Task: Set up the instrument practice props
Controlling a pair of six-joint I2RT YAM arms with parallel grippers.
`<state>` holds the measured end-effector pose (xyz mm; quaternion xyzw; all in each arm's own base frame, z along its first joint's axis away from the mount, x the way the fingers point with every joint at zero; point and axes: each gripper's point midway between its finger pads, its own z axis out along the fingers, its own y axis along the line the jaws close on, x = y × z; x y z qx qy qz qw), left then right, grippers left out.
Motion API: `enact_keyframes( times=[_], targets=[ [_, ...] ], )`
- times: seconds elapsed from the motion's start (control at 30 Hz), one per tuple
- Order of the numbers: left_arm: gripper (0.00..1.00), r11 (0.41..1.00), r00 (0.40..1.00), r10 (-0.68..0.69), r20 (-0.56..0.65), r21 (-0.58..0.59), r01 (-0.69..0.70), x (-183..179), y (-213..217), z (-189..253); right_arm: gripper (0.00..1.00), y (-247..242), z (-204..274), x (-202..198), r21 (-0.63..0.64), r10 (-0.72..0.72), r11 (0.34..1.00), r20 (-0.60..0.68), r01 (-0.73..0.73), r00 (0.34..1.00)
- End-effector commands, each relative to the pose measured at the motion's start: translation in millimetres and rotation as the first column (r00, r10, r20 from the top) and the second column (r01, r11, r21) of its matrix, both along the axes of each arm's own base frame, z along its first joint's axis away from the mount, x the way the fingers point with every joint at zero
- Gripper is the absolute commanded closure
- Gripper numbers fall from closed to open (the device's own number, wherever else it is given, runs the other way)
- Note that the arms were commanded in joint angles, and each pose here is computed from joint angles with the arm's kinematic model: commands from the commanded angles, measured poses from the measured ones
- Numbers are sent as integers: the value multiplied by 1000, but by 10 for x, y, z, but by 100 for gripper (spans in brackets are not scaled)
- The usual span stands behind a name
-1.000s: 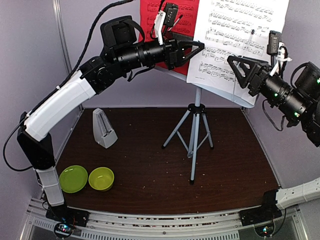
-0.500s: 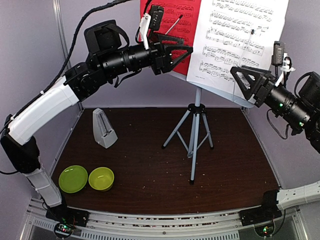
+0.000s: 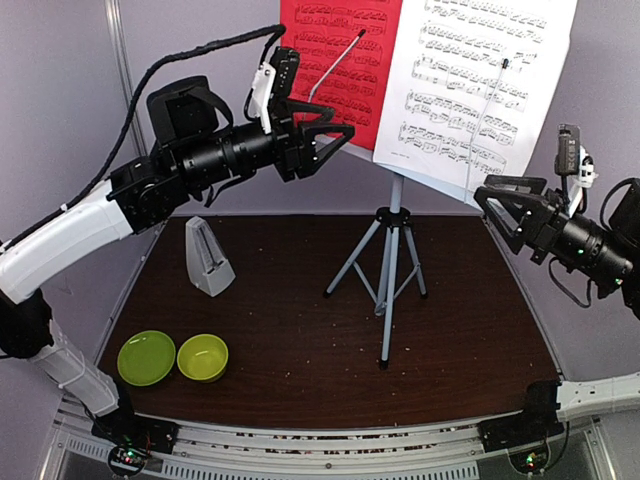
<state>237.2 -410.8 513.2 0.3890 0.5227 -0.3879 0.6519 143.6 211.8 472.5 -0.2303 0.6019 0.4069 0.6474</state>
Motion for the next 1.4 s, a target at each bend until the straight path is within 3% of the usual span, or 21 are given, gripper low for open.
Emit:
enact_keyframes(
  times=[0.0, 0.23, 0.37, 0.43, 0.57, 0.67, 0.8, 0.93, 1.1, 1.2, 1.3, 1.37],
  targets=[
    [39, 989, 992, 113, -58, -90, -118, 170, 336, 114, 30, 7, -158, -201, -31, 103, 994, -30, -104, 994],
    [39, 945, 932, 282, -226, -102, -311, 484, 771, -222, 27, 120, -489, -298, -80, 168, 981, -102, -176, 980],
    [39, 900, 860, 381, -339, -79, -429, 666, 1101, -469, 26, 221, -765, -367, -95, 195, 973, -164, -212, 967],
    [34, 877, 820, 424, -385, -52, -478, 744, 1276, -622, 25, 276, -929, -387, -122, 193, 968, -189, -218, 963],
    [11, 821, 705, 522, -479, 59, -568, 908, 1650, -1041, 24, 341, -1275, -368, -185, 163, 961, -227, -207, 960],
    [4, 757, 616, 612, -495, 141, -639, 1000, 1953, -1288, 24, 339, -1527, -273, -208, 97, 965, -274, -157, 957],
    [2, 654, 459, 701, -546, 233, -720, 1172, 2434, -1616, 22, 363, -1869, -160, -243, 20, 965, -316, -101, 949],
    [2, 587, 354, 756, -551, 332, -738, 1343, 2798, -1899, 21, 394, -2115, -39, -265, -56, 963, -343, -40, 938],
    [2, 461, 161, 814, -558, 453, -763, 1582, 3280, -2242, 20, 363, -2308, 198, -314, -225, 944, -375, 105, 899],
    [2, 411, 100, 838, -537, 500, -762, 1746, 3369, -2352, 17, 363, -2387, 295, -367, -305, 917, -384, 160, 871],
    [2, 408, 67, 824, -563, 506, -760, 1897, 3326, -2392, 13, 351, -2436, 355, -391, -360, 898, -394, 200, 846],
    [2, 369, -13, 813, -582, 532, -762, 1988, 3357, -2485, 8, 324, -2433, 391, -383, -388, 894, -402, 232, 829]
  ],
)
